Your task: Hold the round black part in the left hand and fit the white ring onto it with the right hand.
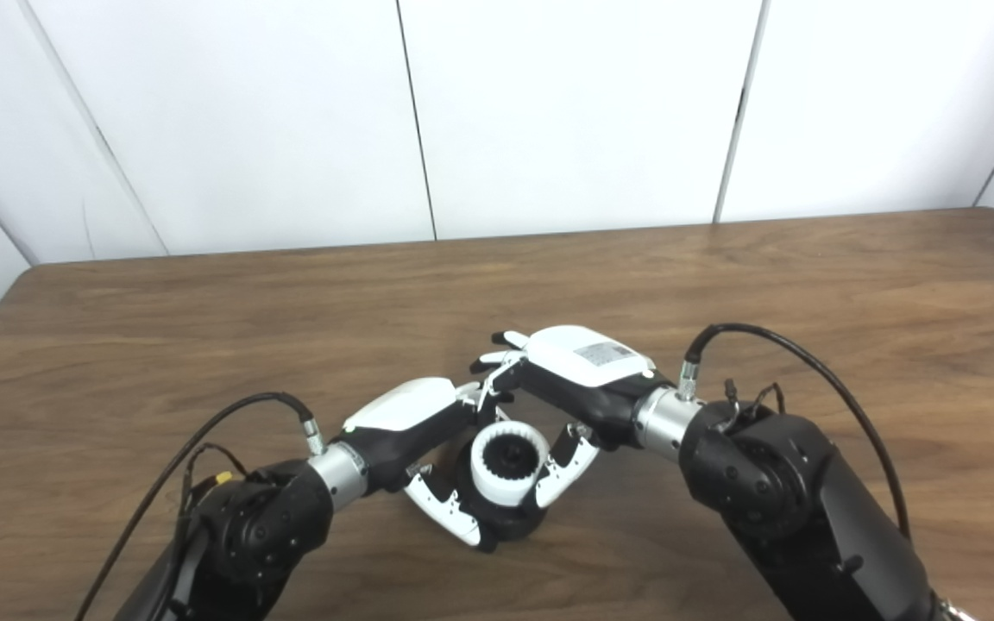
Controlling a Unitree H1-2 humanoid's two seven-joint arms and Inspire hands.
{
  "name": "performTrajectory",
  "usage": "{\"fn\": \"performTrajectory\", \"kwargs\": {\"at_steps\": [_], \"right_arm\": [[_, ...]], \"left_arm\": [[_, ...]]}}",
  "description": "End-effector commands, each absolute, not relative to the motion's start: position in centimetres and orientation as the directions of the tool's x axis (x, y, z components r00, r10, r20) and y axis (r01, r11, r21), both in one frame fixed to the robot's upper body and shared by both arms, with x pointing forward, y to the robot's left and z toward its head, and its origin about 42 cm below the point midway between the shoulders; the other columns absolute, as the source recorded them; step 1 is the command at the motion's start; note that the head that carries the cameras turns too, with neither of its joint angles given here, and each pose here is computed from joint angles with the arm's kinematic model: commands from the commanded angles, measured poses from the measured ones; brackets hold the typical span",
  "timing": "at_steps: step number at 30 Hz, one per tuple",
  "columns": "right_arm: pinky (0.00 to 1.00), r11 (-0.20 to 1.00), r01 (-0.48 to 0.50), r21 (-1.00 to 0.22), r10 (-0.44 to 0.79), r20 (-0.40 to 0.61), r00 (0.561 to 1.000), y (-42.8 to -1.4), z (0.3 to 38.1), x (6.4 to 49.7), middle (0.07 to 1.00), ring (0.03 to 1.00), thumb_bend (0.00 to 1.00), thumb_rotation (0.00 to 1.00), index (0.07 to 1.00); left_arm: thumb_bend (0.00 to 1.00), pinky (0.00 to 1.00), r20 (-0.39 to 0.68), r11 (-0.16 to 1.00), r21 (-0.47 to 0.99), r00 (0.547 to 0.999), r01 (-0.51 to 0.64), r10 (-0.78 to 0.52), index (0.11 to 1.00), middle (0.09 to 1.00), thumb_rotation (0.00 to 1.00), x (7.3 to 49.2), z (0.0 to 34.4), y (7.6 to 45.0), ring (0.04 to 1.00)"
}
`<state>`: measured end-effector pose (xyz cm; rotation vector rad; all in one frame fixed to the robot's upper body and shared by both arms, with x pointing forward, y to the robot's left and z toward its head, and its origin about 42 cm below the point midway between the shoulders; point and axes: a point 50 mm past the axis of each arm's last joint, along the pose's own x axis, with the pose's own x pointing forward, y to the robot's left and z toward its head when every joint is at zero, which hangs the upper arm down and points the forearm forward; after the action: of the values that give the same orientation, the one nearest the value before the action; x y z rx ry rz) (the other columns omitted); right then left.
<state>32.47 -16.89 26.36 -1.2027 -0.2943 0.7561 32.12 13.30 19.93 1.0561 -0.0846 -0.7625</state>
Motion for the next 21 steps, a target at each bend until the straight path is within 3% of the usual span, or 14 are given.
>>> {"fn": "performTrajectory", "kwargs": {"at_steps": [1, 6, 21], "right_arm": [[0.93, 0.17, -0.324, -0.931, 0.681, -0.127, 0.722, -16.73, 27.38, 32.76, 0.9, 0.997, 0.95, 0.27, 0.65], [0.94, 0.17, -0.33, -0.929, 0.678, -0.133, 0.723, -16.75, 27.39, 32.78, 0.906, 1.0, 1.0, 0.32, 0.675], [0.92, 0.178, -0.329, -0.927, 0.68, -0.126, 0.723, -17.11, 28.19, 32.8, 0.92, 0.992, 1.0, 0.38, 0.732]], "left_arm": [[0.92, 0.91, -0.196, 0.283, 0.851, 0.767, 0.443, -0.612, 0.685, 0.964, 0.25, 32.76, 22.41, 13.32, 1.0], [0.92, 0.91, -0.194, 0.279, 0.854, 0.766, 0.439, -0.613, 0.688, 0.964, 0.26, 32.85, 22.42, 13.34, 1.0], [0.92, 0.91, -0.204, 0.273, 0.853, 0.765, 0.445, -0.611, 0.7, 0.965, 0.26, 32.81, 22.45, 13.16, 1.0]]}}
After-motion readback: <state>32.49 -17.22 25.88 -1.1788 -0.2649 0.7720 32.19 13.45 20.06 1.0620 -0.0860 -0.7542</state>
